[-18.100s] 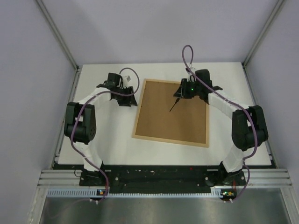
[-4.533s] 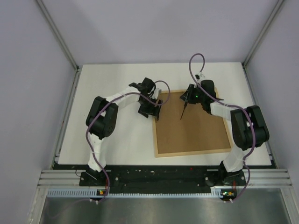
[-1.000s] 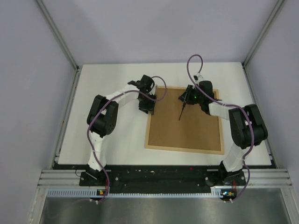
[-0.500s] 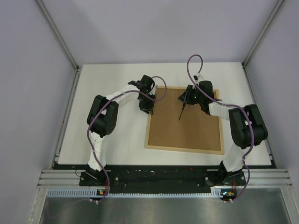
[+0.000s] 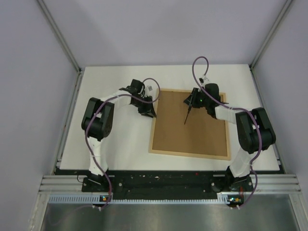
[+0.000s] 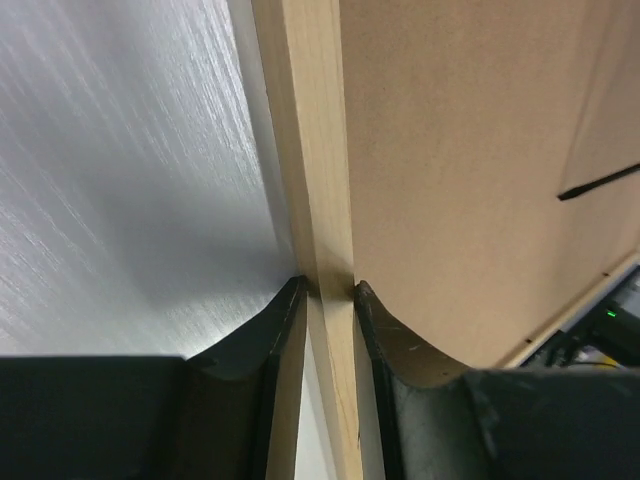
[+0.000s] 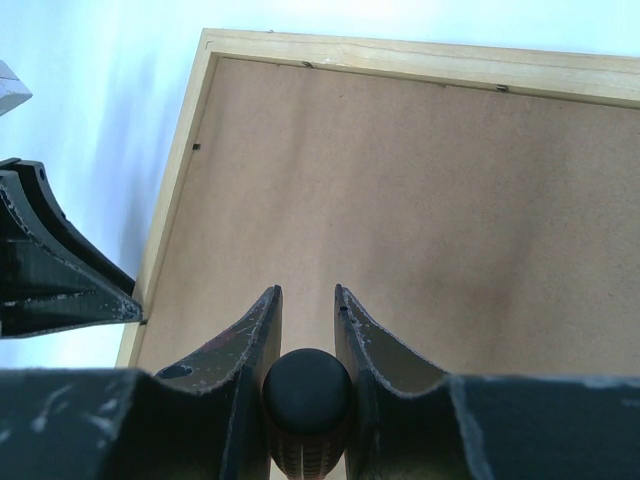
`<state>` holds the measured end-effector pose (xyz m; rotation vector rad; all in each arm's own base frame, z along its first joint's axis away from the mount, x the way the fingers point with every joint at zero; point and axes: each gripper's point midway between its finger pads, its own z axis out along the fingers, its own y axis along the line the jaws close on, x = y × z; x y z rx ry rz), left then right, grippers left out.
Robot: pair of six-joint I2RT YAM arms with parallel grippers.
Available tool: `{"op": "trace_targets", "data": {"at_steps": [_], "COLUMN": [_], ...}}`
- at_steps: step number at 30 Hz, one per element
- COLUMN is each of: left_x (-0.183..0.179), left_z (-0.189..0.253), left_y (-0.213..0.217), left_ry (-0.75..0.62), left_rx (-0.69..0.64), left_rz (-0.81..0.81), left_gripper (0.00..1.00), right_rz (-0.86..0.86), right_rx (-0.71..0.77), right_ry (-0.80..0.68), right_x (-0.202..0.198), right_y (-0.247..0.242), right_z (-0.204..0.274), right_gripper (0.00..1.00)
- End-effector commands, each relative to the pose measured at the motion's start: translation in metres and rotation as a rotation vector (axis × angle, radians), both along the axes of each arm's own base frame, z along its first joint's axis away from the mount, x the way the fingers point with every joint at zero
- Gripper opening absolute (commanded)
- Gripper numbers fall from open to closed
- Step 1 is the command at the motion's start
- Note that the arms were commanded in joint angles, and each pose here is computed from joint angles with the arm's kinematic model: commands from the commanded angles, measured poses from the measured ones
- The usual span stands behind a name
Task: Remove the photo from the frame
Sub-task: Adjust the photo frame at the center of the board, then adjust the screwdriver.
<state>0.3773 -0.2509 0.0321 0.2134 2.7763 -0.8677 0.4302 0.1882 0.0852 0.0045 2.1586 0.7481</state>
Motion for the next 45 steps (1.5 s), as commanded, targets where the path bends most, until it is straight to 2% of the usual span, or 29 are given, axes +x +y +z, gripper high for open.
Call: {"op": "trace_targets", "data": {"at_steps": [1, 7, 8, 10, 14, 16, 18, 22, 28, 34, 38, 42, 45], "left_x": [0.007, 0.005, 0.010, 0.021, 0.041, 0.046, 0.046, 0.031, 0.000, -0.020, -0.030, -0.038, -0.038], "left_z": [0.054, 0.057, 0.064, 0.077, 0.126, 0.154, 0.181, 0.211, 0.211, 0.214, 0.216, 0.218, 0.219], "left_y": [-0.025, -0.028, -0.028, -0.023, -0.014, -0.017, -0.028, -0.056, -0.092, -0.114, -0.125, -0.133, -0.135], "left_ry": [-0.087, -0.068, -0.085, -0.121, -0.271, -0.342, -0.382, -0.351, -0.292, -0.211, -0.208, -0.196, -0.182], "left_rx": [-0.293, -0.341, -0.338, -0.322, -0.321, -0.346, -0.424, -0.614, -0.720, -0.783, -0.808, -0.820, -0.831], "left_rz": [-0.048, -0.043, -0.038, -0.027, -0.043, -0.079, -0.134, -0.274, -0.401, -0.445, -0.488, -0.505, -0.502], "left_gripper": [0.00, 0.00, 0.03, 0.25, 0.36, 0.48, 0.52, 0.59, 0.62, 0.62, 0.63, 0.58, 0.48], "right_rz": [0.004, 0.016, 0.023, 0.059, 0.142, 0.173, 0.202, 0.265, 0.327, 0.319, 0.317, 0.327, 0.336], "right_rx": [-0.008, 0.008, 0.012, 0.041, 0.119, 0.165, 0.222, 0.369, 0.534, 0.628, 0.654, 0.670, 0.708], "right_ry": [-0.058, -0.061, -0.065, -0.063, -0.057, -0.057, -0.051, -0.005, -0.001, -0.039, -0.060, -0.073, -0.093], "right_x": [0.007, 0.008, 0.008, 0.006, 0.005, 0.006, 0.007, 0.005, -0.003, -0.005, -0.008, -0.012, -0.017], "right_y": [0.000, 0.004, 0.004, 0.012, 0.030, 0.037, 0.043, 0.058, 0.070, 0.062, 0.058, 0.057, 0.055], "right_z": [0.015, 0.024, 0.028, 0.039, 0.071, 0.090, 0.105, 0.130, 0.166, 0.187, 0.195, 0.201, 0.208], "right_gripper": [0.00, 0.00, 0.00, 0.00, 0.00, 0.00, 0.00, 0.00, 0.00, 0.00, 0.00, 0.00, 0.00]}}
